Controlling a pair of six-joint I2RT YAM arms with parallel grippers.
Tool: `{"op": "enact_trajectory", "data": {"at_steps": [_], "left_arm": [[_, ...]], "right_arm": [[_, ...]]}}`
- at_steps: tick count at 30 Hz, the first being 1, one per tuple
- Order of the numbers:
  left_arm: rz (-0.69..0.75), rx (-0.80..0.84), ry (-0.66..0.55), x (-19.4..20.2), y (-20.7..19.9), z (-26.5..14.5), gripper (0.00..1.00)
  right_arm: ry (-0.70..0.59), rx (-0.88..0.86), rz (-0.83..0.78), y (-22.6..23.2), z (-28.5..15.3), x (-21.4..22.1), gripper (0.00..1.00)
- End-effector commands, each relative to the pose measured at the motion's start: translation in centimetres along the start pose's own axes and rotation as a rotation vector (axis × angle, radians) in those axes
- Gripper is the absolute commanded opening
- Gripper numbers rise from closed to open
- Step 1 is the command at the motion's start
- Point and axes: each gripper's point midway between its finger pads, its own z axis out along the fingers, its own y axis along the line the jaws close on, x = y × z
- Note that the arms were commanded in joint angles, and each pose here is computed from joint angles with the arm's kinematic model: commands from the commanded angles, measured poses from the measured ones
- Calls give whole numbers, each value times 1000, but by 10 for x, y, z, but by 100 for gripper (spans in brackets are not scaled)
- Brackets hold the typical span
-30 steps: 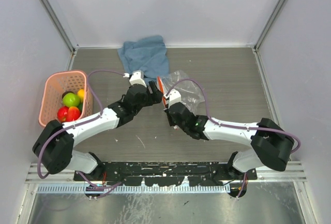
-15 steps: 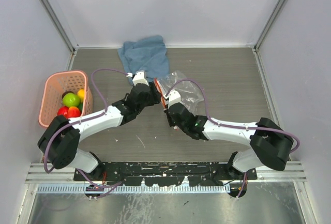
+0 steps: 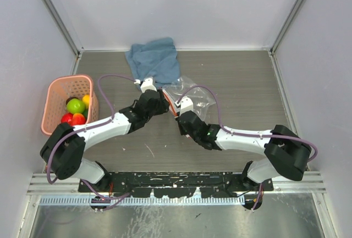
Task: Place the food in the zip-top bag and seal the zipper
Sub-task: Open the zipper of the food storage bag at the center of the board.
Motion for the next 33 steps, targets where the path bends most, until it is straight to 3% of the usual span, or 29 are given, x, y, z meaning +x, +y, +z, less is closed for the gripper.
{"op": "enact_trajectory", "data": {"at_steps": [1,5,10,13,25,33], "left_arm": [[-48,42,-18,-5,-9,-4,37],[-59,52,-7,-1,-10,-5,26],[-74,79,-15,-2,-13,-9,5],[-75,94,-19,-4,-14,-14,0],[-82,175,-38,-12,-22,-37,0],[-127,242,-48,-20,-33,-54,0]], "right_arm": [[-92,-5,50,5,1,-22,1],[-112,-40,67,10,-3,-24,4],[-125,-77,80,14,-7,-26,11],[-144,-129,75,21,-13,-33,19],[-260,-188,83,28,-40,-79,47],[-297,-172,132,33,-28,-91,54]]}}
